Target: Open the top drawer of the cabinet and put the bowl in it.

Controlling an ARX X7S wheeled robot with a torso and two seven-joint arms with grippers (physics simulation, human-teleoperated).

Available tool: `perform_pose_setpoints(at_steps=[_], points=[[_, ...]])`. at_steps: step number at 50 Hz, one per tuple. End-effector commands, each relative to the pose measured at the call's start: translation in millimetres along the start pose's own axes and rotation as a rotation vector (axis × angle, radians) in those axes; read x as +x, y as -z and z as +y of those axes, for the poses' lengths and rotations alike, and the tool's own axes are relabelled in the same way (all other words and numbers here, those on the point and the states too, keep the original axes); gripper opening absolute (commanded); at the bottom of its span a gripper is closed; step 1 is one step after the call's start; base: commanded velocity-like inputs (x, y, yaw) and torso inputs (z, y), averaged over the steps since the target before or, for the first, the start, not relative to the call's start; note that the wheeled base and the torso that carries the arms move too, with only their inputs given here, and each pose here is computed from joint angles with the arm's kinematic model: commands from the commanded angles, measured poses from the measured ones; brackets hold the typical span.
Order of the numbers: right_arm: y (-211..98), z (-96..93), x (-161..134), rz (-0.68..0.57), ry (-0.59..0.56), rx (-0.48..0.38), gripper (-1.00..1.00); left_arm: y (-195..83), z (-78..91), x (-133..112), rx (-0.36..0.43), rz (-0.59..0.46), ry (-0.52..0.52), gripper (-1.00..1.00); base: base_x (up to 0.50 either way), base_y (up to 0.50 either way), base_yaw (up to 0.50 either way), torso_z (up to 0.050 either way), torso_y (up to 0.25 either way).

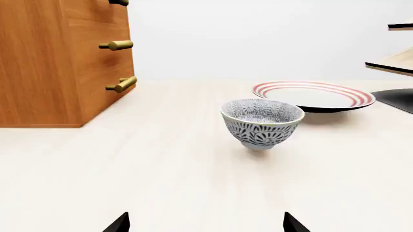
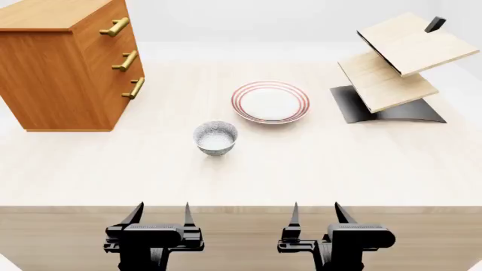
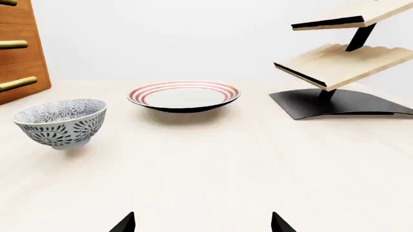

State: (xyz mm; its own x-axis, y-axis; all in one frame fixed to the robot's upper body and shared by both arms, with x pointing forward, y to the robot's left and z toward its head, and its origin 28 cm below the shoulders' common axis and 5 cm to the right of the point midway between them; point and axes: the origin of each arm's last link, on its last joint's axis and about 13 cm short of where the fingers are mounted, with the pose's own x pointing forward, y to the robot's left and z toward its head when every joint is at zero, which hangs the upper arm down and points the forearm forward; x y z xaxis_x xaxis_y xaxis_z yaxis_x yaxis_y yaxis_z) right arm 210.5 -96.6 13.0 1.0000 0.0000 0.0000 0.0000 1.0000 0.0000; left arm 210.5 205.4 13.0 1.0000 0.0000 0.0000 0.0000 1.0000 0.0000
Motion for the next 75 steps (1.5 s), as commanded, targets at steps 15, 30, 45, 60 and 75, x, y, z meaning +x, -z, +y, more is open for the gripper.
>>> perform_pose_setpoints(at_steps=[15, 30, 45, 60, 75], points=[[-1.5, 0.1, 0.6, -0.003, 0.000, -0.015, 1.00, 0.1, 0.2, 1.7, 0.008, -0.012, -0.001, 1.00, 0.00, 0.00, 0.00, 0.000, 0.000], [-8.8, -2.3, -0.6, -0.021, 0.013, -0.007, 1.00, -9.2, 1.7, 2.7, 0.002, -0.036, 0.001, 1.00, 0.00, 0.00, 0.00, 0.043, 0.000], [-16.8, -4.1, -2.4, -0.045, 0.021, -0.004, 1.00, -19.6, 2.8, 4.1, 0.010, -0.051, 0.003, 1.00, 0.00, 0.00, 0.00, 0.050, 0.000], [-23.8, -3.0, -4.8, -0.065, 0.021, -0.004, 1.00, -30.2, 3.0, 4.1, 0.018, -0.068, 0.009, 1.00, 0.00, 0.00, 0.00, 0.050, 0.000], [-60.7, -11.6, -5.1, -0.112, 0.050, -0.044, 1.00, -81.2, 11.3, 11.8, 0.074, -0.123, -0.014, 1.00, 0.00, 0.00, 0.00, 0.050, 0.000]])
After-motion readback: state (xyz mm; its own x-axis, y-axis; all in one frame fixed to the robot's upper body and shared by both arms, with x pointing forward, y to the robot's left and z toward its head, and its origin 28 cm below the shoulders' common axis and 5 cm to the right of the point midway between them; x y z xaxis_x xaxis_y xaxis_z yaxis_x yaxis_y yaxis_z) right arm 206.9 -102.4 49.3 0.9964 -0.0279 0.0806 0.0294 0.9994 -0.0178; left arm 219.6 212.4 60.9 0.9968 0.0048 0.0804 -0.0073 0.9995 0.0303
